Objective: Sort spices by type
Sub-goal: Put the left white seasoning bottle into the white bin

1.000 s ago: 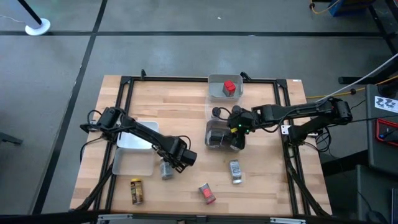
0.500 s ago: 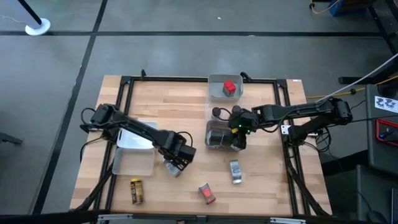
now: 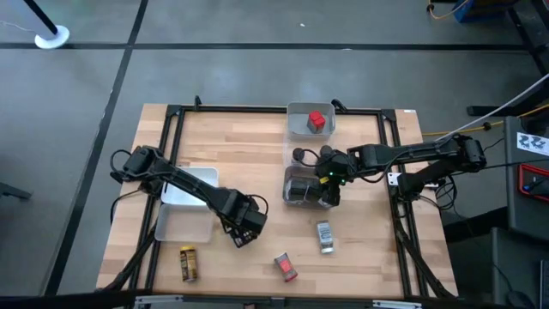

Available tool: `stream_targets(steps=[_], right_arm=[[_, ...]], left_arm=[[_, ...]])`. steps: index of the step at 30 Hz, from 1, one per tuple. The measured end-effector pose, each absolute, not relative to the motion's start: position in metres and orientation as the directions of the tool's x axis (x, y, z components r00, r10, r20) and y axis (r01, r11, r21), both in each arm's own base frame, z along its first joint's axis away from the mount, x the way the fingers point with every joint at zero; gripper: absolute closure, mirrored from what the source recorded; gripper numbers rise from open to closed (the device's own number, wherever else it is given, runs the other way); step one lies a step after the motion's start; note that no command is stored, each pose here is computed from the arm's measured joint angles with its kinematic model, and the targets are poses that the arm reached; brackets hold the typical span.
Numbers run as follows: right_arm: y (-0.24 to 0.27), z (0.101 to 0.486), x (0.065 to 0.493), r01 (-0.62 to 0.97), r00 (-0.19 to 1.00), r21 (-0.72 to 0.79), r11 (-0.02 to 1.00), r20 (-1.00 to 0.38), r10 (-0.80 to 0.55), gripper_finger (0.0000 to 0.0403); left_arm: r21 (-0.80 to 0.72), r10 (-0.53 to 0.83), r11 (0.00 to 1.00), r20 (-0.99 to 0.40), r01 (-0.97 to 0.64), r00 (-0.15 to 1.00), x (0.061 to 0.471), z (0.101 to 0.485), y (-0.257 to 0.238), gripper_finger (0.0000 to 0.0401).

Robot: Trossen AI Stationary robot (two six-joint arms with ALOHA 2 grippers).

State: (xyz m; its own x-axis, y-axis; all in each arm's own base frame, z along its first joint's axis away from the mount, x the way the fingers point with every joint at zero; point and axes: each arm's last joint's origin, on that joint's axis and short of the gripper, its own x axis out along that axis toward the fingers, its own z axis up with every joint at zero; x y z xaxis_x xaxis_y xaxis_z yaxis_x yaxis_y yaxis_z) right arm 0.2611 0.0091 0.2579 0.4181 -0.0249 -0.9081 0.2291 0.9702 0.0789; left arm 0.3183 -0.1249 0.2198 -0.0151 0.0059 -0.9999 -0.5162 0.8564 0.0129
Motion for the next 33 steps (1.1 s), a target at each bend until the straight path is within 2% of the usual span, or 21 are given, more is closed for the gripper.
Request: stream_targets(steps=[4,7,14,20,33], right_arm=[[0.0091,0.2580,0.2610,0.230,0.418,0.079,0.970,-0.908,-0.025,0.0178],[0.0091,0.2579,0.2611,0.230,0.418,0.079,0.970,-0.908,-0.025,0.0178],[0.0094,0.2578,0.2607,0.228,0.414,0.087,0.970,-0.910,-0.016,0.0178],[0.0096,0.2578,0.2608,0.225,0.414,0.093,0.970,-0.910,-0.009,0.0178],[0.0096,0.2577,0.2607,0.225,0.414,0.093,0.970,-0.910,-0.009,0.0178]], left_arm=[[0.015,0.009,0.799,-1.000,-0.601,-0.012,0.3187,0.2198,-0.1243,0.0212],[0.014,0.009,0.825,-1.000,-0.564,-0.012,0.3185,0.2198,-0.1246,0.0212],[0.012,0.010,0.977,-1.000,-0.212,-0.012,0.3183,0.2198,-0.1252,0.0212],[0.010,0.012,0.986,-1.000,0.165,-0.011,0.3179,0.2198,-0.1264,0.0212],[0.017,0.022,0.988,-0.999,0.152,-0.034,0.3149,0.2143,-0.1247,0.0204]])
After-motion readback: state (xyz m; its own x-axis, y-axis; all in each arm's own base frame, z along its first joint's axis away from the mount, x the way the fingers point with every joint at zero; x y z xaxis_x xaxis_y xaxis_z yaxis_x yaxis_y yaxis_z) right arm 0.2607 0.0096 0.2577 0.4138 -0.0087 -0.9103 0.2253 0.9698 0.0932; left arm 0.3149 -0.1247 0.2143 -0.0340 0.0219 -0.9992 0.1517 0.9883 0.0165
